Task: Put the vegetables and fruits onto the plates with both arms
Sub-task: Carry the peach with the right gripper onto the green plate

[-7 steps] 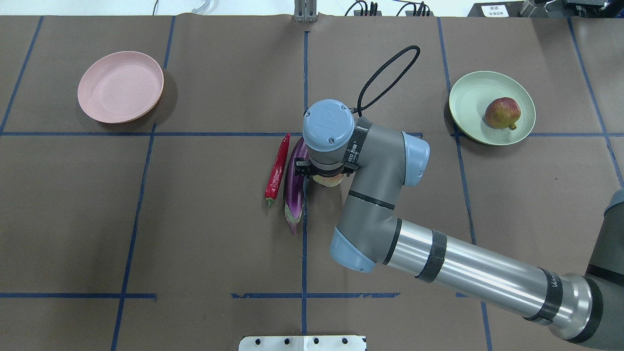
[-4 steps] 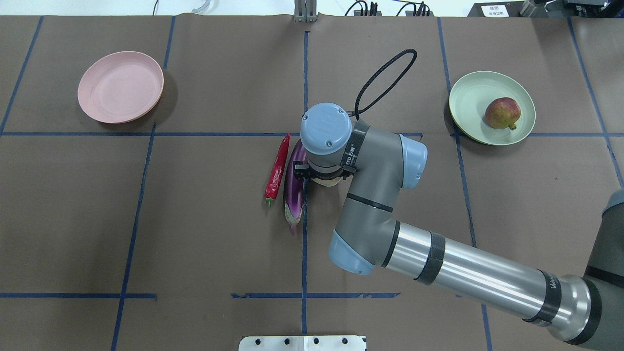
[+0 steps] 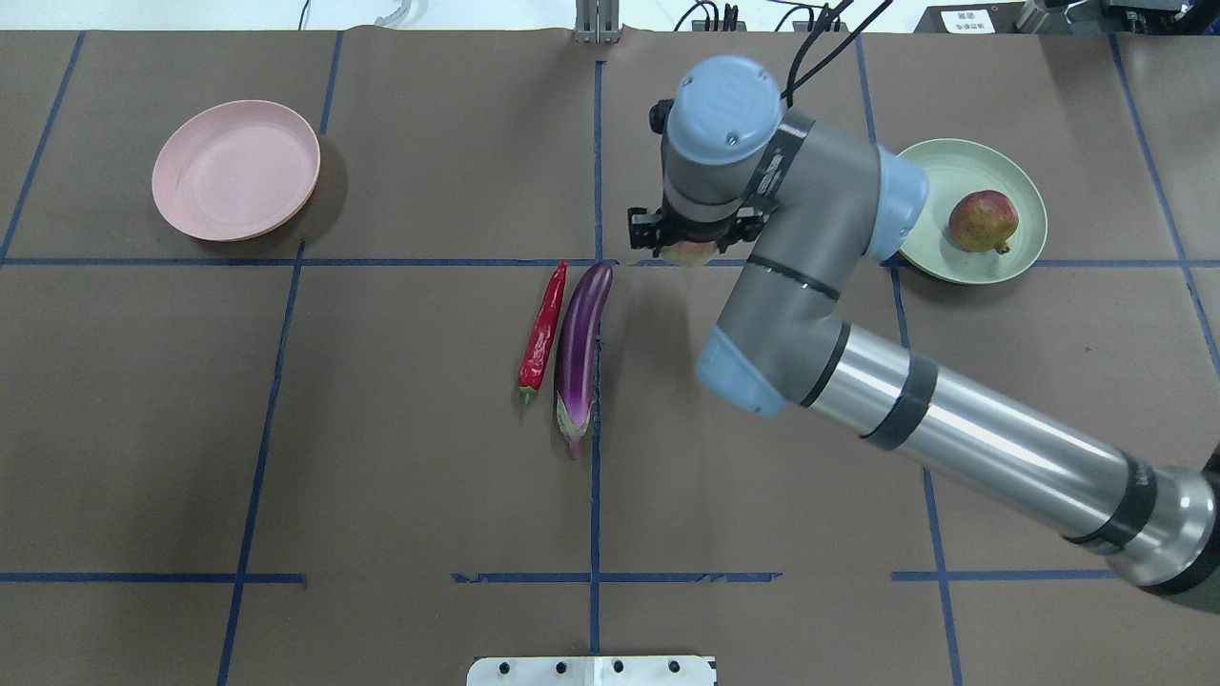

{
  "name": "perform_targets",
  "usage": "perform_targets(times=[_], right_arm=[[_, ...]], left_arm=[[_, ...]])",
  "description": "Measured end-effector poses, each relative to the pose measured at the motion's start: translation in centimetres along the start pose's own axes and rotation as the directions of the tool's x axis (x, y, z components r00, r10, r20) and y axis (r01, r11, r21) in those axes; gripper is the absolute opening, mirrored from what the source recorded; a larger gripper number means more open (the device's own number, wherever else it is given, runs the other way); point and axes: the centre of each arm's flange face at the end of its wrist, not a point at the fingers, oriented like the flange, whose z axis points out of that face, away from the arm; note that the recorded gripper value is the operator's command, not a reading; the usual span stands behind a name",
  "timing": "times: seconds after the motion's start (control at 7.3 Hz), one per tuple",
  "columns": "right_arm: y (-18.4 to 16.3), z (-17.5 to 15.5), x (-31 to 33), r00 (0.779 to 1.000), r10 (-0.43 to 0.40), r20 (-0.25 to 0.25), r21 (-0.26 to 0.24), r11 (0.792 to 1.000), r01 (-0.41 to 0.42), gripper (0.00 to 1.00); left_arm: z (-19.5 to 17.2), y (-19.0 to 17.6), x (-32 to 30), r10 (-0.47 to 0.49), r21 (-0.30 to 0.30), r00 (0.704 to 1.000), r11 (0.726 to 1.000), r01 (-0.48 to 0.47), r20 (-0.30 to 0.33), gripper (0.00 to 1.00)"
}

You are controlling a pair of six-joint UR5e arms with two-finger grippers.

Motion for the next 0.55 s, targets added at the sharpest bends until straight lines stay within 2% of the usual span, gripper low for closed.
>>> perform_targets(times=[0.27, 0.41, 0.55], right_arm=[[-6.2, -1.2, 13.9, 0.994, -0.107, -0.026, -0.024, 0.994, 0.106, 0.0], [-7.6, -0.9, 20.9, 0.987, -0.155, -0.041, -0.052, 0.987, 0.153, 0.04], [-7.9, 0.2, 25.9, 0.982, -0.181, -0.047, -0.081, 0.981, 0.177, 0.2]], left_arm=[[-0.2, -0.1, 0.2, 0.004, 0.004, 1.0, 1.0, -0.004, 0.001, 1.0], [-0.4, -0.2, 0.3, 0.007, 0.008, 1.0, 1.0, -0.007, 0.002, 1.0], [-0.5, -0.3, 0.4, 0.01, 0.011, 1.0, 1.0, -0.01, 0.002, 1.0]])
